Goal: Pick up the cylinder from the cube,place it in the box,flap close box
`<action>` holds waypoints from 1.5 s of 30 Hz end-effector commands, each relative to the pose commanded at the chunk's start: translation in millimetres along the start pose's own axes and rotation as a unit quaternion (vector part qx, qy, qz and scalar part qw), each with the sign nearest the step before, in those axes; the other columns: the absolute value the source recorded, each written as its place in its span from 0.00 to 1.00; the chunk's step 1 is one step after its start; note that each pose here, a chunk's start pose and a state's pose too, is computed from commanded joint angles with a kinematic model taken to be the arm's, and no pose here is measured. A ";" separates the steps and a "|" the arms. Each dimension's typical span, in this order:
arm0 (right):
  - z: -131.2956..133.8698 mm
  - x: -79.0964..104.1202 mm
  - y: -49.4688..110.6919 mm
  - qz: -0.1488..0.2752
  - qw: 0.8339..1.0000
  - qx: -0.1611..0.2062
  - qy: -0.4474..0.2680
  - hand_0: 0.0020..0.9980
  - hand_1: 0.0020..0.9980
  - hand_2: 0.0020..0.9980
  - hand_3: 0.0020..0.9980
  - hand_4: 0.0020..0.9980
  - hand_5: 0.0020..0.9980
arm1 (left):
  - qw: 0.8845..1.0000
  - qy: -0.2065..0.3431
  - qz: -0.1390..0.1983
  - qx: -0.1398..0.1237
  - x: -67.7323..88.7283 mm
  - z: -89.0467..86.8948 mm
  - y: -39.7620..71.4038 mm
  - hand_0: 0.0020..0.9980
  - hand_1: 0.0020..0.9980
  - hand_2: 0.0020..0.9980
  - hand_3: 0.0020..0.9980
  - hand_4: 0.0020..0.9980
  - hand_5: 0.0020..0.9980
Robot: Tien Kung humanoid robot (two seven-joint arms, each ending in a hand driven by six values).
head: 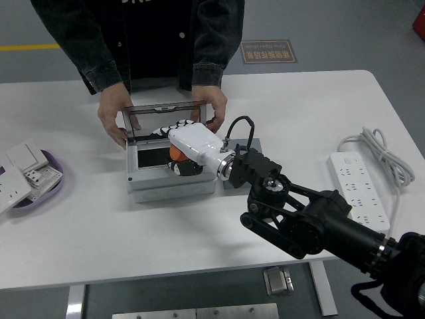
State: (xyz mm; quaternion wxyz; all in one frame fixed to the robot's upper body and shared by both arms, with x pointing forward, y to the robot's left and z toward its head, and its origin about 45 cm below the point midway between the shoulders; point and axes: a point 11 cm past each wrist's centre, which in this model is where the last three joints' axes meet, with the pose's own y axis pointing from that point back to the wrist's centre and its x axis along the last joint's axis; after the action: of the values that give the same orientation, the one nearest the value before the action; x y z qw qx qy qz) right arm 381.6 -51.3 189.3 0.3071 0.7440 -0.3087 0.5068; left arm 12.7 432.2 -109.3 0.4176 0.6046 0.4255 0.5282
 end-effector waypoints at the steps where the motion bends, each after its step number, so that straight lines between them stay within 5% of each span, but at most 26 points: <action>1: -0.1 0.2 0.0 0.000 1.000 0.000 0.000 0.93 0.81 0.81 0.88 0.64 0.05 | 1.000 0.000 0.000 0.001 0.3 -0.3 0.0 0.60 0.58 0.56 0.60 0.67 0.26; 12: -9.7 7.7 2.2 0.030 0.997 0.026 -0.060 0.93 0.81 0.81 0.89 0.72 0.07 | 1.000 0.004 0.009 0.020 5.8 -7.7 0.1 0.60 0.58 0.56 0.60 0.67 0.26; 19: -36.4 52.1 6.7 0.106 0.977 0.083 -0.165 0.93 0.81 0.81 0.89 0.73 0.07 | 1.000 0.006 0.006 0.025 2.1 -12.8 -0.7 0.60 0.58 0.56 0.60 0.67 0.26; 20: -36.4 60.1 6.7 0.113 0.975 0.087 -0.173 0.83 0.73 0.73 0.82 0.69 0.06 | 1.000 0.005 0.006 0.025 1.7 -13.0 -0.7 0.60 0.58 0.56 0.60 0.67 0.26; 25: -24.7 79.3 2.2 0.118 0.970 0.080 -0.199 0.83 0.73 0.73 0.82 0.69 0.06 | 1.000 0.004 0.007 0.024 2.5 -12.2 -0.7 0.60 0.58 0.56 0.60 0.67 0.26; 26: -21.6 80.0 0.9 0.116 0.969 0.076 -0.202 0.62 0.63 0.66 0.77 0.69 0.11 | 1.000 0.004 0.007 0.023 2.6 -12.0 -0.7 0.60 0.58 0.56 0.60 0.67 0.26; 37: 20.3 54.3 -9.2 0.071 0.975 0.022 -0.207 0.58 0.61 0.65 0.75 0.69 0.11 | 1.000 0.002 0.006 0.022 2.4 -11.2 -0.7 0.60 0.58 0.56 0.60 0.67 0.26; 45: 13.7 45.5 2.6 0.054 0.981 0.034 -0.186 0.59 0.61 0.64 0.74 0.69 0.12 | 1.000 0.002 0.006 0.022 1.6 -13.0 -1.1 0.60 0.58 0.56 0.60 0.67 0.26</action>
State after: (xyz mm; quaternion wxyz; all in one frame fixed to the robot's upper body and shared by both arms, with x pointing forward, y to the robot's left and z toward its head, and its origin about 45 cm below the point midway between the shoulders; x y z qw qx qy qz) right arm 400.8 -70.2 228.6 0.1907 0.8173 -0.3828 0.3860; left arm -0.1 434.8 -108.7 0.4006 0.6150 0.4343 0.5222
